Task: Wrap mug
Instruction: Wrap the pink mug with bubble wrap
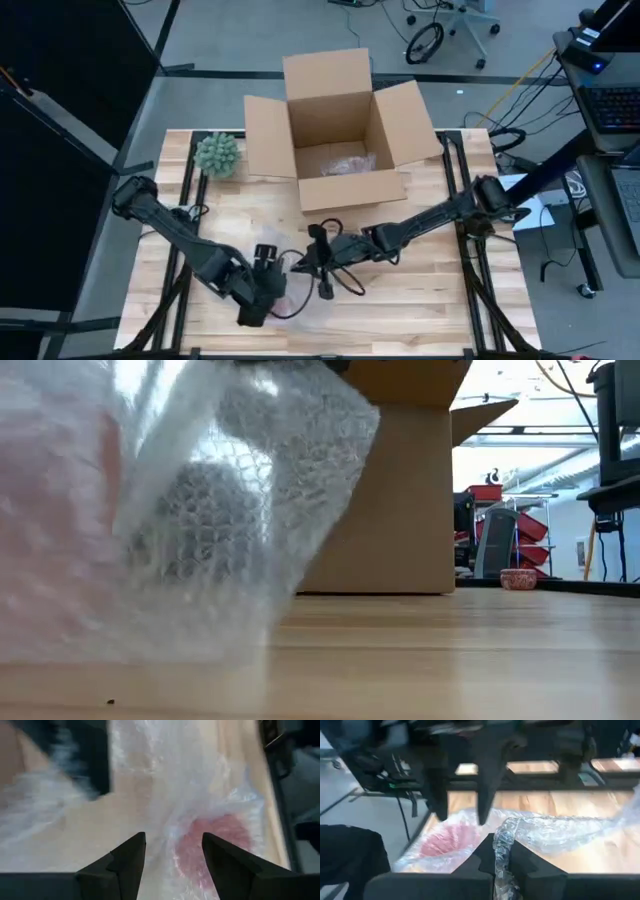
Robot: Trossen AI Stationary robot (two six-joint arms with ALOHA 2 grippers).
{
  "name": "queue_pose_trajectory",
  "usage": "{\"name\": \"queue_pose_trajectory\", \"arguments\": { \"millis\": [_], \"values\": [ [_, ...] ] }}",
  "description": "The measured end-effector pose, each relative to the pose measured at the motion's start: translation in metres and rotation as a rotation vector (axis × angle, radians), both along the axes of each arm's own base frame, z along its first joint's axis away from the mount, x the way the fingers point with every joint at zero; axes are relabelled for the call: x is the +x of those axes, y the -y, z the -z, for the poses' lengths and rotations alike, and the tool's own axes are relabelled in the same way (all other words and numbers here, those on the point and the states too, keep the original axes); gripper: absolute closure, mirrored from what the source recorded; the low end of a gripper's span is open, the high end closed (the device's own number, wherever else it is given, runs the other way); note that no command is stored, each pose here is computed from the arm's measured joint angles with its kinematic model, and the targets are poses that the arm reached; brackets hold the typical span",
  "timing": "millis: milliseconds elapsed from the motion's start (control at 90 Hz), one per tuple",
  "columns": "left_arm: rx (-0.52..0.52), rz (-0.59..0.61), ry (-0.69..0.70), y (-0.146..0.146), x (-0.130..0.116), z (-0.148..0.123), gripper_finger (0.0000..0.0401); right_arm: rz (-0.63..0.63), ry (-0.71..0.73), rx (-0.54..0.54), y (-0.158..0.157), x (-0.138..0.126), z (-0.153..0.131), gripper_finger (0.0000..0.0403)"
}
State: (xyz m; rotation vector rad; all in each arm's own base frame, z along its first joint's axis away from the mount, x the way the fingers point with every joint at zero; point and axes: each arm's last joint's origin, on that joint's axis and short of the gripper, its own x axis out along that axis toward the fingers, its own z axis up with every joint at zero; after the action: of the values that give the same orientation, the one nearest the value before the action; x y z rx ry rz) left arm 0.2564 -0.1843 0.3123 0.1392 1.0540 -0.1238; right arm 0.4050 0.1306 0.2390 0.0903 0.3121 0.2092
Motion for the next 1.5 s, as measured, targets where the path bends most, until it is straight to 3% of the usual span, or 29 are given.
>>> {"name": "queue_pose_trajectory", "arguments": {
  "millis": [156,311,567,756,1044,1256,1500],
  "values": [
    [0.03,-0.047,0.154,-0.01,-0.02,-0.028,0.0214,-0.034,0.007,-0.03,-0.008,-0.003,0.0,0.0403],
    [0.037,-0.118,0.192,-0.012,-0.021,-0.03,0.0214,0.007,-0.026,-0.036,-0.003,-0.002,0.003,0.0403],
    [0.053,-0.135,0.098,0.028,-0.011,0.012,0.0214,-0.033,-0.013,-0.083,-0.01,-0.004,0.003,0.0403],
    [0.041,-0.169,0.045,0.064,-0.017,0.044,0.0214,-0.076,-0.001,-0.125,-0.021,-0.008,0.003,0.0403],
    [-0.022,-0.252,0.094,0.087,-0.04,0.048,0.0214,-0.095,0.015,-0.141,-0.026,-0.01,0.002,0.0403],
    [-0.044,-0.225,0.054,0.108,-0.035,0.074,0.0214,-0.089,0.008,-0.125,-0.026,-0.01,0.003,0.0403],
    [0.119,-0.214,0.017,0.113,-0.025,0.113,0.0214,-0.086,0.006,-0.117,-0.026,-0.01,0.003,0.0403]
  ]
}}
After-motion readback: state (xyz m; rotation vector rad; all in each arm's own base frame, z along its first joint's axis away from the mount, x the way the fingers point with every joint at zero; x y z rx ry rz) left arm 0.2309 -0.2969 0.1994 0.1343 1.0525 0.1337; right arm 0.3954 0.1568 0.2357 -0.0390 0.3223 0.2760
